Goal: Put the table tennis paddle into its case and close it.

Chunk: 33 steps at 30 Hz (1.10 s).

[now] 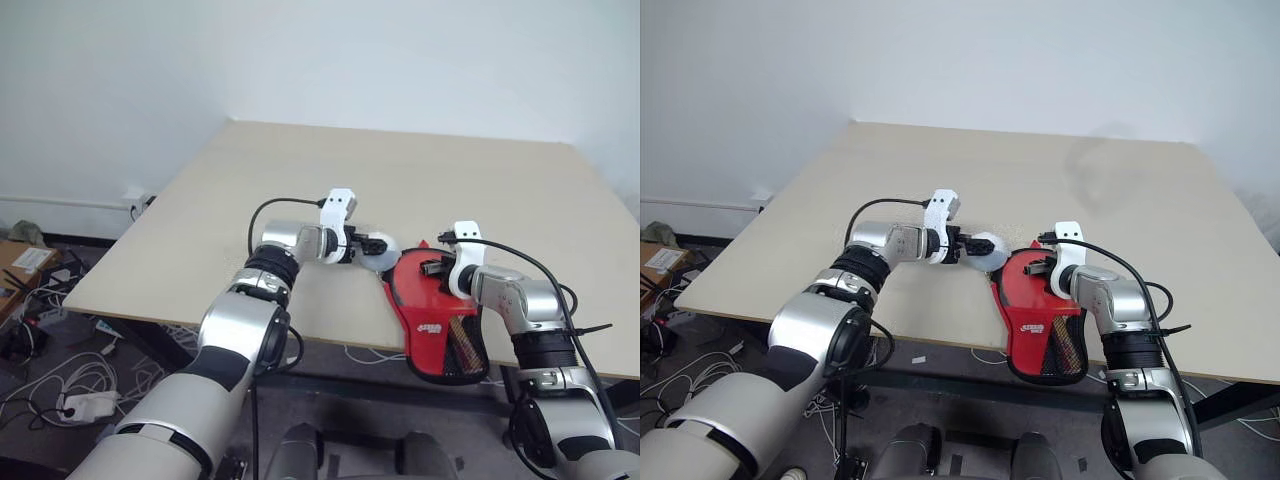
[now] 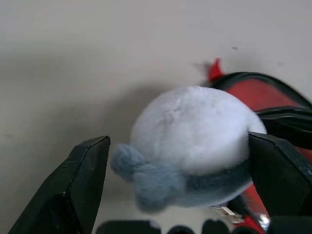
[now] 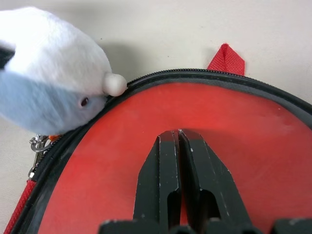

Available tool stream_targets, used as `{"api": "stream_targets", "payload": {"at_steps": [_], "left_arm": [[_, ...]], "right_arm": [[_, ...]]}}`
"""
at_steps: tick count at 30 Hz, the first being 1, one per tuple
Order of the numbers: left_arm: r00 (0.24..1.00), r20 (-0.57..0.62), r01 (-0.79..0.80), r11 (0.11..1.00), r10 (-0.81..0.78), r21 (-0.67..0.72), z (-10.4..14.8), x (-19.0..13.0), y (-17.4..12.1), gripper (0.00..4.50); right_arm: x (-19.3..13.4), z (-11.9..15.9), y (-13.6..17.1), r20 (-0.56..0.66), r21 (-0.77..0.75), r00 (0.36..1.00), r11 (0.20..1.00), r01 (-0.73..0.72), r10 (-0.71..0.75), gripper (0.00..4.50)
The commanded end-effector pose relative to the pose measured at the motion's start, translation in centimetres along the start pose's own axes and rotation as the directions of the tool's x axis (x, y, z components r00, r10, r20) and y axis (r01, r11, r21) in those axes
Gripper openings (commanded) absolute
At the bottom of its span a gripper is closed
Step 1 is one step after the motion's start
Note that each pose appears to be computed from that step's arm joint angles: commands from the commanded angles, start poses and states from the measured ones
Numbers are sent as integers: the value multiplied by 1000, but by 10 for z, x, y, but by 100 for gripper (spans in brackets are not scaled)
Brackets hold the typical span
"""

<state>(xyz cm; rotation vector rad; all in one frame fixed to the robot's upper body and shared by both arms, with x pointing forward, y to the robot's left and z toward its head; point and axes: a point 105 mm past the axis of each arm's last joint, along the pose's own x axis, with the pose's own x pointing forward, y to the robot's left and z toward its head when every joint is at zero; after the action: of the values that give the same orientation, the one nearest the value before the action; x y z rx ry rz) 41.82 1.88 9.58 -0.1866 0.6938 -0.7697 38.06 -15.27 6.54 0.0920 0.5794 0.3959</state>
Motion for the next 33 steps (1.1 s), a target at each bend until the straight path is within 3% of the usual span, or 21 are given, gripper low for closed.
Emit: {"api": "stream_targets", "payload": {"at_steps": [1, 14, 20, 26, 33], "left_arm": [[999, 31, 33, 999, -33, 3, 13, -1, -9, 446], [999, 38, 1, 1000, -1, -8, 4, 6, -4, 446], [997, 57, 56, 996, -52, -68, -1, 10, -10, 253], [1000, 6, 2, 995, -2, -101, -13, 10, 0, 68], [999, 40, -19, 986, 26, -164, -7, 7, 5, 68]], "right_arm": [[3, -8, -3, -38, 11, 999, 1000, 21, -21, 16], [2, -4, -9, -17, 17, 999, 999, 47, -47, 16], [3, -3, -6, -21, 13, 999, 999, 38, -38, 16], [4, -9, 1, -50, 10, 999, 1000, 14, -13, 16], [7, -14, 13, -69, 9, 997, 1000, -26, 27, 16]]}}
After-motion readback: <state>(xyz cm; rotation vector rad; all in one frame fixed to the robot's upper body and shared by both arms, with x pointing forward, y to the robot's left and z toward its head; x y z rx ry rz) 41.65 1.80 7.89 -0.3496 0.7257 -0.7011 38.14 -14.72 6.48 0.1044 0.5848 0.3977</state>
